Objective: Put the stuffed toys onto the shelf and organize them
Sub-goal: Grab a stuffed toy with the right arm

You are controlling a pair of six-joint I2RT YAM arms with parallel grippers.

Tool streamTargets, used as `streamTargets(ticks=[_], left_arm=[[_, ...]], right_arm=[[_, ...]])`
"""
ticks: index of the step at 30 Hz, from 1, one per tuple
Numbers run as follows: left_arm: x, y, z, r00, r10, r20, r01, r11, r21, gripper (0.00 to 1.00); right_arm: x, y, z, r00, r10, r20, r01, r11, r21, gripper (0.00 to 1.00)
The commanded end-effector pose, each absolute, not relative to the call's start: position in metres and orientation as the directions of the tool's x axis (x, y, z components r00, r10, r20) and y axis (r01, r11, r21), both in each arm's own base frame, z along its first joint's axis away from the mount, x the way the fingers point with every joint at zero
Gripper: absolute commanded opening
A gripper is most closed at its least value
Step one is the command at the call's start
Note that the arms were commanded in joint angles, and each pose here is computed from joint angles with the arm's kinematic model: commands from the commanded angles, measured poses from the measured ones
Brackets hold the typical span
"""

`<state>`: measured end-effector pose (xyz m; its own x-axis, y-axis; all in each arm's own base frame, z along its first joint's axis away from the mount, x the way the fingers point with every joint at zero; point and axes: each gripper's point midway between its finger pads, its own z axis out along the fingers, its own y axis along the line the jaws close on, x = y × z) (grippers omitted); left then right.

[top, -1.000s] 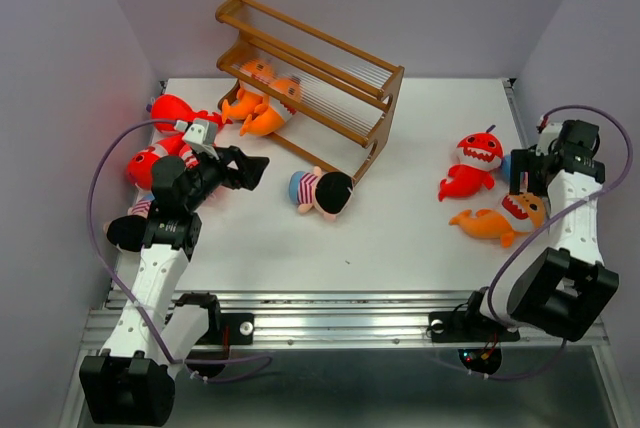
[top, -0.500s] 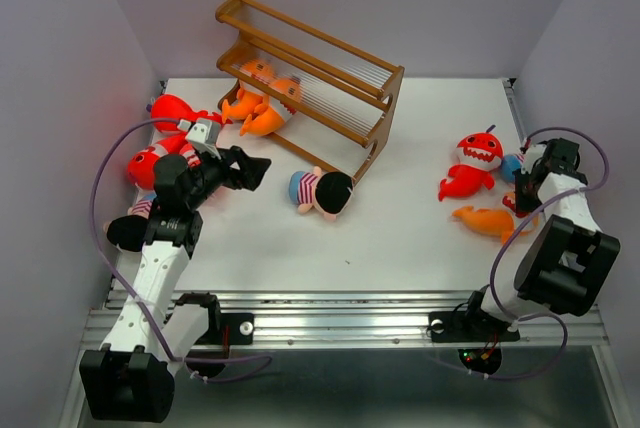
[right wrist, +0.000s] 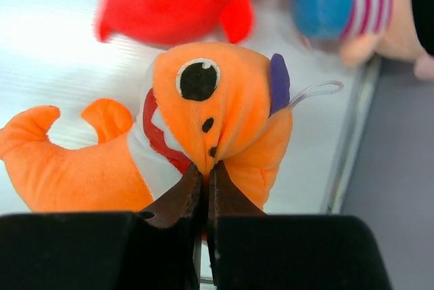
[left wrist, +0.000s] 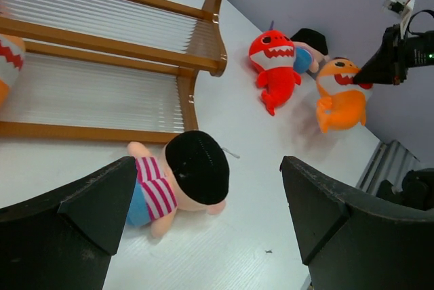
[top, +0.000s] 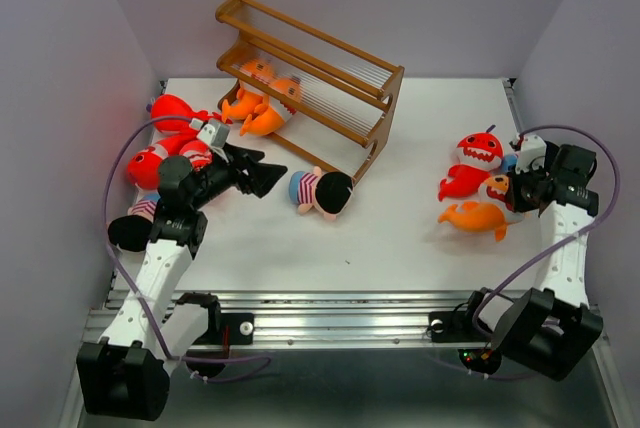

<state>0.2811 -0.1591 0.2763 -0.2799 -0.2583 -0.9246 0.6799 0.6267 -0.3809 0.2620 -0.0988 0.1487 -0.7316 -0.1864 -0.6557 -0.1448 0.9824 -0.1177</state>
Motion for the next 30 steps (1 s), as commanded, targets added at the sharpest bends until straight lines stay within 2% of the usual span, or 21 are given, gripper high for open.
streamTargets(ticks=[1, 8, 14, 18, 21, 30], left_arm=[[0.264, -0.183, 0.287, -0.271, -0.248, -0.930, 0.778, 0.512, -0.363, 0.99], [0.240, -0.228, 0.275, -0.393, -0.204, -0.897, 0.816, 0.373, -0.442, 0.99], [0.204, -0.282, 0.282, -0.558, -0.254, -0.790, 0.744, 0.269, -0.612, 0.99], [0.201, -0.310, 0.293, -0.612, -0.358, -0.705, 0.651, 0.276, -0.707, 0.99], [0.195, -0.332, 0.304, -0.619, -0.378, -0.688, 0.638, 0.268, -0.721, 0.99], [0.195, -0.411, 0.274, -0.690, -0.250, -0.679, 0.599, 0.328, -0.730, 0.99]], right_arm=[[0.259, -0.040, 0.200, -0.569, -0.232, -0.789, -0.383, 0.924, 0.005, 0.01], [0.255, 0.016, 0.247, -0.380, -0.131, -0.916, -0.561, 0.820, 0.115, 0.01], [0.256, 0.039, 0.266, -0.306, -0.003, -0.952, -0.628, 0.753, 0.199, 0.01], [0.262, 0.036, 0.268, -0.265, 0.040, -0.963, -0.580, 0.791, 0.192, 0.01], [0.261, 0.035, 0.267, -0.248, 0.036, -0.968, -0.561, 0.809, 0.174, 0.01], [0.250, 0.037, 0.256, -0.246, 0.007, -0.969, -0.549, 0.823, 0.145, 0.01]])
